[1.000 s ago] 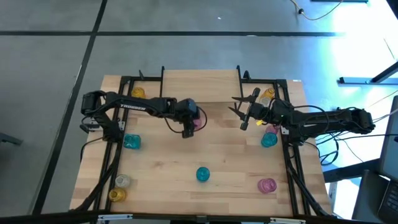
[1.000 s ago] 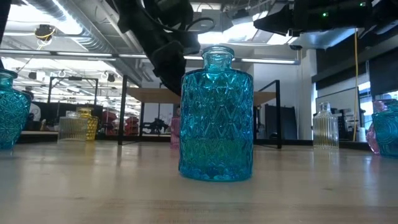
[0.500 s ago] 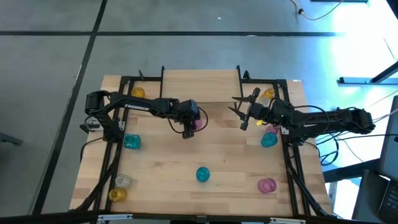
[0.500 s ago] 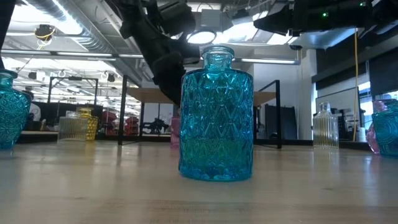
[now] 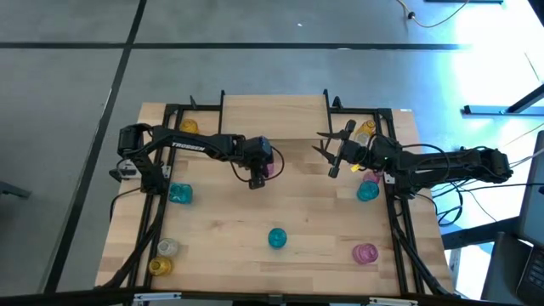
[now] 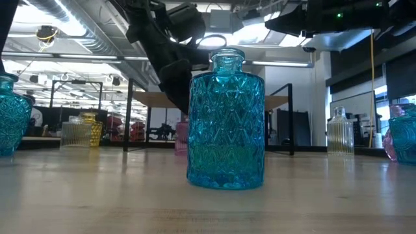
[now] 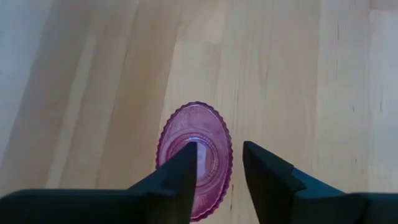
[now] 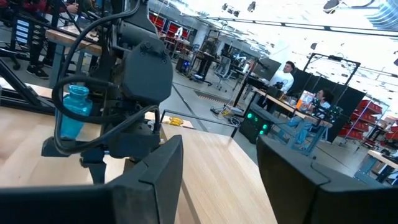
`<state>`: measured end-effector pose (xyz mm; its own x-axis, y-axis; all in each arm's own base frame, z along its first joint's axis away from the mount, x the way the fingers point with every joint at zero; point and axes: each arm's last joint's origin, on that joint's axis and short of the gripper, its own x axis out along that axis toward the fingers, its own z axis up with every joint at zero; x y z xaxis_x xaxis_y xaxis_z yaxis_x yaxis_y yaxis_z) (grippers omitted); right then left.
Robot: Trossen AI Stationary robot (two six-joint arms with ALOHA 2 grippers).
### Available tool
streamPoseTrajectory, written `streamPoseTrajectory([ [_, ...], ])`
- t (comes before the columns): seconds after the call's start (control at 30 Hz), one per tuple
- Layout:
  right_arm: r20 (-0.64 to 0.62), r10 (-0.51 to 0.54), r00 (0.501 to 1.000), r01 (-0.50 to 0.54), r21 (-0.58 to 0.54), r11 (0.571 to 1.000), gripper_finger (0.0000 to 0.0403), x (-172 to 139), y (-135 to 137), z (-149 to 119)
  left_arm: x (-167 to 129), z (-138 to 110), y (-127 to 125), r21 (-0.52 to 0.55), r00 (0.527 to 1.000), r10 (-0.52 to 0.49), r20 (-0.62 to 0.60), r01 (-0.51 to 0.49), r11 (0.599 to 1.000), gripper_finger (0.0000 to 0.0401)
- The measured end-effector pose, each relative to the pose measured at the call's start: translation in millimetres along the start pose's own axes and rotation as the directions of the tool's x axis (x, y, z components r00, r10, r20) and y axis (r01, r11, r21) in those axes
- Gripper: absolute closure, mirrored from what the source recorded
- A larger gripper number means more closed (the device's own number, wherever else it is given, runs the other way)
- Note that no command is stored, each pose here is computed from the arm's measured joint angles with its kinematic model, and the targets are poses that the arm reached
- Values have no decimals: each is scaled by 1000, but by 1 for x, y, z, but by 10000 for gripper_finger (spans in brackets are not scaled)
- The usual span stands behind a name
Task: Sort vases onto shelf
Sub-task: Put the top left violet flower vase on the shelf
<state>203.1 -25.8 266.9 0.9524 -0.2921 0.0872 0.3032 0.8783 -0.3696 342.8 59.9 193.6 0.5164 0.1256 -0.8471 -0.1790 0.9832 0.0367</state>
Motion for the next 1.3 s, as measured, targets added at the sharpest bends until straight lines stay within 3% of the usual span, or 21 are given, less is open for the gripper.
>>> streamPoseTrajectory([
  [0.27, 0, 0, 1000, 0, 0, 1000, 210, 0, 0, 0, 0, 0, 0, 2, 1000, 1, 0, -1, 1000, 325],
  [0.73, 0, 0, 1000, 0, 0, 1000, 210, 0, 0, 0, 2, -4, -2, 8, 1000, 0, -9, 0, 1000, 333],
  [1.0, 0, 0, 1000, 0, -1, 1000, 210, 0, 0, 0, 1, -4, -2, 30, 1000, 2, -6, -2, 1000, 378],
  [1.3, 0, 0, 1000, 0, -1, 1000, 210, 0, 0, 0, -2, -3, -6, 42, 1000, 20, 3, -20, 999, 371],
])
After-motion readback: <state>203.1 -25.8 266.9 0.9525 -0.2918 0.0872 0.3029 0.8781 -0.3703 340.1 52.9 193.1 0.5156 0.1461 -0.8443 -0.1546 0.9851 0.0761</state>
